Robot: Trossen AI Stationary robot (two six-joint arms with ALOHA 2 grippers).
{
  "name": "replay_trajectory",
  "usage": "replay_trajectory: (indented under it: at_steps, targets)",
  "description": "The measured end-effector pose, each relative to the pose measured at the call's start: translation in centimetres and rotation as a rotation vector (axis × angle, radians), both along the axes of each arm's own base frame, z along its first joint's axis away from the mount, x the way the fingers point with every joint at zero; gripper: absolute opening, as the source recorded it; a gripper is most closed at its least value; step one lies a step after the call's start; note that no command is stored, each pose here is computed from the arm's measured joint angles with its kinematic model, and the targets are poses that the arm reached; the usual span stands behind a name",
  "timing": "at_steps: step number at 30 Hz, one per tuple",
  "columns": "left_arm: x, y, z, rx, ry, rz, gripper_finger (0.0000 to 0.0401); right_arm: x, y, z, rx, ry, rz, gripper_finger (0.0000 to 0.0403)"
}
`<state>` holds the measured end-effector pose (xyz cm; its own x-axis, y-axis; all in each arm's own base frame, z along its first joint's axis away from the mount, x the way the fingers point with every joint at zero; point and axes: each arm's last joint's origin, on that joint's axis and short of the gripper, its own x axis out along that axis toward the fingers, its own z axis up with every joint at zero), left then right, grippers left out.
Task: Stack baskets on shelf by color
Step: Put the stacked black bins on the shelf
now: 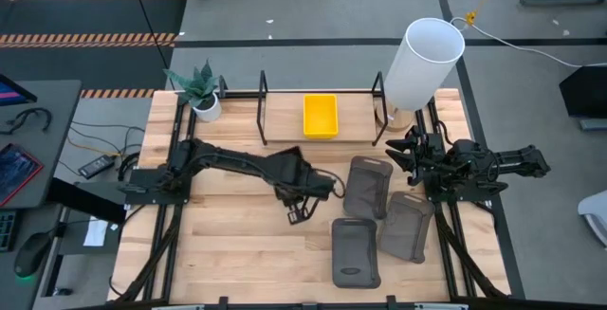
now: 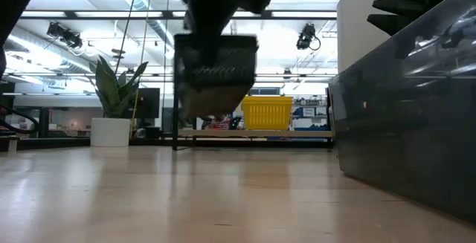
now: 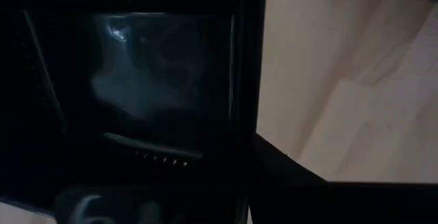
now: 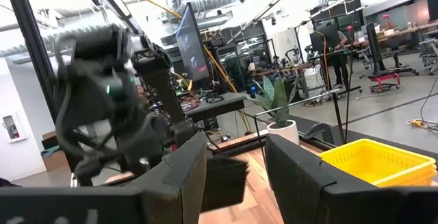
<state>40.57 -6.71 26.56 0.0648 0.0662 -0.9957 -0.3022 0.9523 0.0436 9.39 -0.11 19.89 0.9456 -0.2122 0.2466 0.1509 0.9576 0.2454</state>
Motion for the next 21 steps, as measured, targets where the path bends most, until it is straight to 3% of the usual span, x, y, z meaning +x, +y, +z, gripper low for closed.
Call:
replay_trajectory:
  at_steps: [5,10,21]
  targets:
    - [-0.1,2.3,1.9,0.123,0.011,-0.082,0.0017,0.0,0.0,0.0,0.0,0.0,0.0,0.0155]
    - [-0.1,5.2,2.0,0.238,0.059,-0.152,0.0017,0.0,0.0,0.0,0.0,0.0,0.0,0.0155]
    - [-0.9,12.2,-0.5,0.261,0.206,-0.203,0.0017,0.0,0.0,0.0,0.0,0.0,0.0,0.0155]
